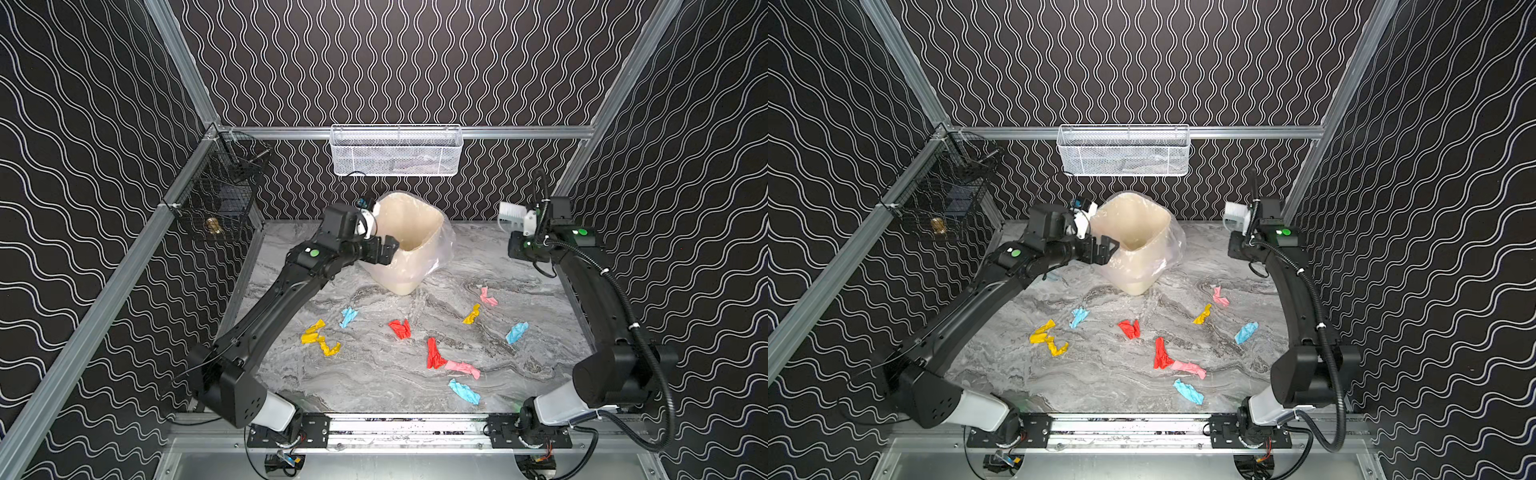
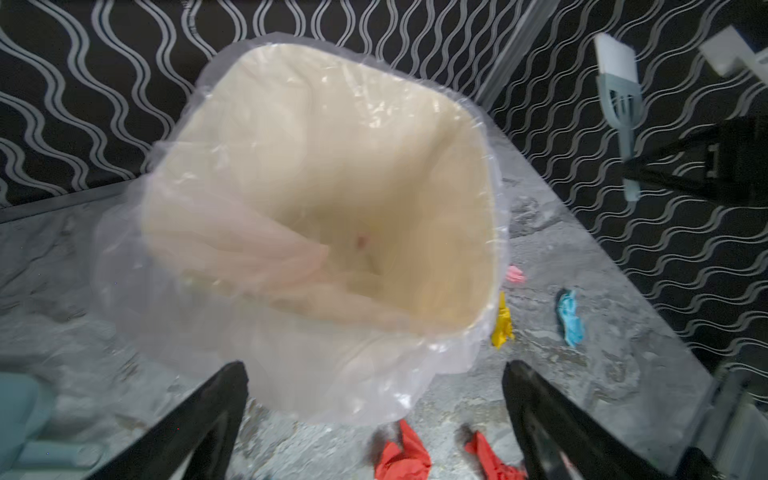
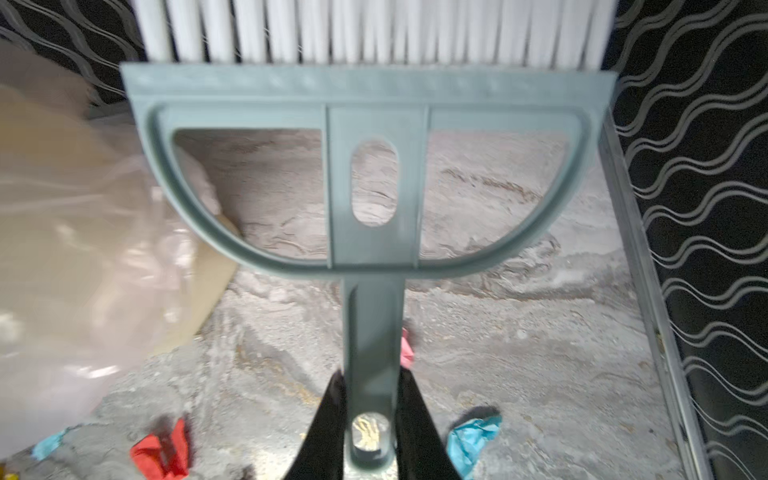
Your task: Sweep away the paper scraps from the table
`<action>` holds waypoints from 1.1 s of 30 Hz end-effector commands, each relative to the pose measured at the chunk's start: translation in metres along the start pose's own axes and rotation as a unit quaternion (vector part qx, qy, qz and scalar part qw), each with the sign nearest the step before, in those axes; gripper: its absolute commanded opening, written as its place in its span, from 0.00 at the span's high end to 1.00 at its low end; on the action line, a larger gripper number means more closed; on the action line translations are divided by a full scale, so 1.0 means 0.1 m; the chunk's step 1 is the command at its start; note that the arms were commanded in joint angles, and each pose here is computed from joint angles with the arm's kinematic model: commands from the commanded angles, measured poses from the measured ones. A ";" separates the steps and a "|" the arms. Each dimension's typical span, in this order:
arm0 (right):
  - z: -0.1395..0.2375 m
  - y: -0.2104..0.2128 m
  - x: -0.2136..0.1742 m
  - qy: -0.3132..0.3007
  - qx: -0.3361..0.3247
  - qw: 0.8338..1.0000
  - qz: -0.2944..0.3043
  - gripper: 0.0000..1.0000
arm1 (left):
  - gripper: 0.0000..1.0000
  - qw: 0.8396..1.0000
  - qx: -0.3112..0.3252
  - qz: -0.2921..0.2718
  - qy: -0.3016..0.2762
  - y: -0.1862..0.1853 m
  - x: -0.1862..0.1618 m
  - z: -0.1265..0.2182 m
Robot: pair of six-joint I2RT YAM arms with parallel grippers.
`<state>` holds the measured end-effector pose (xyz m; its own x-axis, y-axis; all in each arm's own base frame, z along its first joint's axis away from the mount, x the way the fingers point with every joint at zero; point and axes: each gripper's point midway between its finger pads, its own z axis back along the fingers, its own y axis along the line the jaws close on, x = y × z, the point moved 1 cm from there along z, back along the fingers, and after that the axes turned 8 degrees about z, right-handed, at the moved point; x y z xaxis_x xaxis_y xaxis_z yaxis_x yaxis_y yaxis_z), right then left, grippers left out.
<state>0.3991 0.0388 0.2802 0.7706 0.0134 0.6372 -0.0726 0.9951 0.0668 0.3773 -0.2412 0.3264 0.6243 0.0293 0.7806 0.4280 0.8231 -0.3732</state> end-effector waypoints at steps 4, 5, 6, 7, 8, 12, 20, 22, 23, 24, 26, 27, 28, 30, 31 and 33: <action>0.33 0.71 0.10 -0.019 0.073 0.997 0.029 0.88 | 0.02 0.989 -0.126 0.077 0.014 -0.58 0.16 -0.20; 0.36 0.82 0.11 -0.023 0.084 0.996 0.034 0.88 | 0.02 0.985 -0.146 0.091 0.004 -0.65 0.22 -0.22; 0.40 0.91 0.12 -0.028 0.094 0.994 0.039 0.88 | 0.03 0.981 -0.163 0.104 -0.007 -0.69 0.28 -0.23; 0.43 0.99 0.13 -0.031 0.103 0.993 0.043 0.88 | 0.03 0.977 -0.177 0.115 -0.013 -0.73 0.32 -0.24; 0.47 1.07 0.14 -0.034 0.112 0.992 0.047 0.88 | 0.04 0.973 -0.191 0.126 -0.017 -0.77 0.35 -0.26; 0.55 1.36 0.14 -0.038 0.143 0.987 0.062 0.88 | 0.06 0.961 -0.227 0.153 -0.023 -0.86 0.42 -0.32; 0.64 1.80 0.05 -0.031 0.183 0.978 0.099 0.87 | 0.10 0.952 -0.256 0.165 -0.040 -0.95 0.54 -0.29; 0.67 1.90 0.03 -0.031 0.192 0.975 0.108 0.87 | 0.12 0.951 -0.256 0.167 -0.040 -0.95 0.55 -0.31; 0.67 1.94 0.01 -0.028 0.195 0.974 0.111 0.87 | 0.13 0.951 -0.256 0.168 -0.040 -0.95 0.57 -0.31; 0.68 1.98 0.01 -0.027 0.198 0.973 0.116 0.87 | 0.15 0.951 -0.256 0.171 -0.039 -0.95 0.56 -0.33; 0.69 2.04 -0.03 -0.022 0.199 0.971 0.128 0.87 | 0.19 0.951 -0.252 0.176 -0.040 -0.93 0.57 -0.35; 0.69 2.07 -0.04 -0.021 0.198 0.971 0.132 0.87 | 0.21 0.951 -0.249 0.177 -0.041 -0.93 0.57 -0.35; 0.69 2.09 -0.06 -0.018 0.196 0.971 0.138 0.87 | 0.24 0.952 -0.245 0.179 -0.042 -0.91 0.58 -0.36; 0.68 2.12 -0.09 -0.014 0.195 0.970 0.144 0.87 | 0.30 0.953 -0.240 0.179 -0.040 -0.90 0.58 -0.36; 0.67 2.13 -0.11 -0.011 0.192 0.970 0.146 0.87 | 0.37 0.954 -0.235 0.180 -0.037 -0.89 0.58 -0.38; 0.68 2.14 -0.12 -0.011 0.190 0.970 0.150 0.87 | 0.49 0.956 -0.228 0.180 -0.034 -0.87 0.57 -0.39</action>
<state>0.3320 0.2479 0.3397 0.6685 0.2740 0.6914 -0.5278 0.8298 0.1815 0.3983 -0.3343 0.3821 0.7508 0.3072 0.5847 0.4497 0.4108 -0.7931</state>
